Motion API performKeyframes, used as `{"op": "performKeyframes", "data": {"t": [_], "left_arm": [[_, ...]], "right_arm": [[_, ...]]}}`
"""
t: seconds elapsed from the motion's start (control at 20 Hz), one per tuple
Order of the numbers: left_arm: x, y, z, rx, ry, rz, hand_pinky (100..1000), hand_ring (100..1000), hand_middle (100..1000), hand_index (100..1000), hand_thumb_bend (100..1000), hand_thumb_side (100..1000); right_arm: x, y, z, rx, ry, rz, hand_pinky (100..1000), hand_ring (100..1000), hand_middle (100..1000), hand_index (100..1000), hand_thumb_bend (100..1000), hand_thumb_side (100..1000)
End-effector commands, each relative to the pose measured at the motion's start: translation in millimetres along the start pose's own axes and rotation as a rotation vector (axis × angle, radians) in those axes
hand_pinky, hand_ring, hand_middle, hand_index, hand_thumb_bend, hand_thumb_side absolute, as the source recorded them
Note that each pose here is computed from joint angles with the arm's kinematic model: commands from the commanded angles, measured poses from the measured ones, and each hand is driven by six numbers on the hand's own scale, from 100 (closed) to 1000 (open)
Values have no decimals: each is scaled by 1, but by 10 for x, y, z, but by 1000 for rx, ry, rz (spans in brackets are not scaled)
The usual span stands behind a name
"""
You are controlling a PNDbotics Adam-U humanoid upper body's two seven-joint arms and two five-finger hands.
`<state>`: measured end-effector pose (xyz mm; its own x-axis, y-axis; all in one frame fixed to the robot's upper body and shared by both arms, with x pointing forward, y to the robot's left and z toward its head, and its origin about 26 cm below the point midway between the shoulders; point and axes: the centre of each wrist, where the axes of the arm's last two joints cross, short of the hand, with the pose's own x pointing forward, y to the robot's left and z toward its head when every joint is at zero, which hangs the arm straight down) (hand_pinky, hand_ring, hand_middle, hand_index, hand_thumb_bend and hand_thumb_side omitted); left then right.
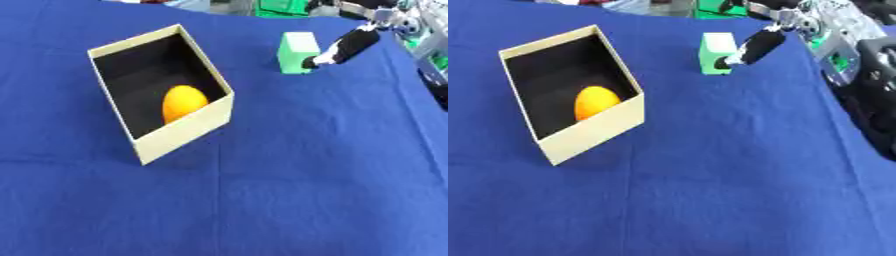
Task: Pick up objects on the table and place them in the box.
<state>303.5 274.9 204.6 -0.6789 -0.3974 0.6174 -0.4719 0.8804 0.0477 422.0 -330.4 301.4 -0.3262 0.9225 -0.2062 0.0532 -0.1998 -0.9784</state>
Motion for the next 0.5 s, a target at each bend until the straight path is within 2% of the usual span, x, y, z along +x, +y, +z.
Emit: {"op": "performKeyframes", "data": {"t": [0.05,0.1,0.5], "left_arm": [[67,47,-64,2,-38,-7,500,680,645,767,175,1000],[67,46,-64,1,-38,-7,500,681,645,767,174,1000],[69,45,-66,-2,-40,-11,499,681,646,766,167,1000]], "right_arm": [[-93,-68,16,-21,37,20,912,971,850,913,580,543],[-102,-55,1,-19,41,17,913,971,854,915,607,554],[-155,-73,-62,-26,41,33,911,966,853,912,585,516]]}}
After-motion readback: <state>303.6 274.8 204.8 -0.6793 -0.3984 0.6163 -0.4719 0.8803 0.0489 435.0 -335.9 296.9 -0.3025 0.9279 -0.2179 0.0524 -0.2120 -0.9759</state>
